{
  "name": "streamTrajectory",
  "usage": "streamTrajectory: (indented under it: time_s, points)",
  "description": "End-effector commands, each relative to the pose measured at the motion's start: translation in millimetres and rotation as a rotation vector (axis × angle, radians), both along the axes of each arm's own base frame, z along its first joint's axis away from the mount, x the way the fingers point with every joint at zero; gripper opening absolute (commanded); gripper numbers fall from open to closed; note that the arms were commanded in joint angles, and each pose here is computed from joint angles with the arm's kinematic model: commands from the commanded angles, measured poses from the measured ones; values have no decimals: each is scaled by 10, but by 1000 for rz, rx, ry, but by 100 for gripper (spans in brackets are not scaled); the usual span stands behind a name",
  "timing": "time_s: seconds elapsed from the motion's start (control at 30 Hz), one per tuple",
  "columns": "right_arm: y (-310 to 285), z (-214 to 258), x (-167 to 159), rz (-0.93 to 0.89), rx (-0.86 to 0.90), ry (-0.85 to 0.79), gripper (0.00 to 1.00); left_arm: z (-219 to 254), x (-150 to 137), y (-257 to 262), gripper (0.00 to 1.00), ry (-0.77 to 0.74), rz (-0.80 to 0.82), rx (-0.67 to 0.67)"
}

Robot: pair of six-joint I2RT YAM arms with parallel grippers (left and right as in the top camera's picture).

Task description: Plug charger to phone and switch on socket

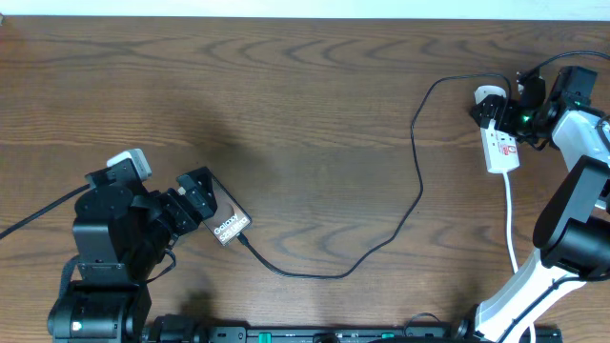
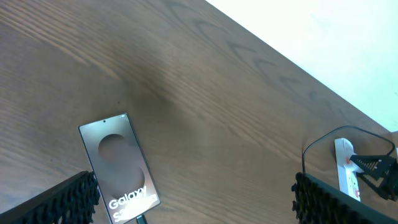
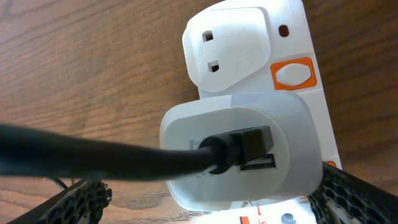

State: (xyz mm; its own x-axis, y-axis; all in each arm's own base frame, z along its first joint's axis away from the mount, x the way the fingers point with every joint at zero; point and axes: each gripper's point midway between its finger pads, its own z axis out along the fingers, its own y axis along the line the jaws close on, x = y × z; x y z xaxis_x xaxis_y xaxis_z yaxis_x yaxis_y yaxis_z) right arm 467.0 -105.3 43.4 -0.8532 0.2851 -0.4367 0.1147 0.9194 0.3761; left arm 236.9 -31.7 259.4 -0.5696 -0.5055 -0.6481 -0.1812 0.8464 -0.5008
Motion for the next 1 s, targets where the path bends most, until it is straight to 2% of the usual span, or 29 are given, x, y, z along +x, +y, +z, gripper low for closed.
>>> streamTrajectory:
  time_s: [0.0, 0.3, 0.63, 0.97]
  points:
    - [638, -335, -193, 91, 179, 107, 99, 79, 4, 1, 98, -23, -13, 21]
    - [739, -324, -136, 109, 174, 90, 99, 79, 4, 0, 98, -23, -13, 20]
    - [528, -250, -56, 65, 147, 57, 99, 79, 4, 1, 98, -23, -13, 21]
    - [23, 309, -93, -49, -2, 0, 99, 79, 4, 1, 98, -23, -13, 21]
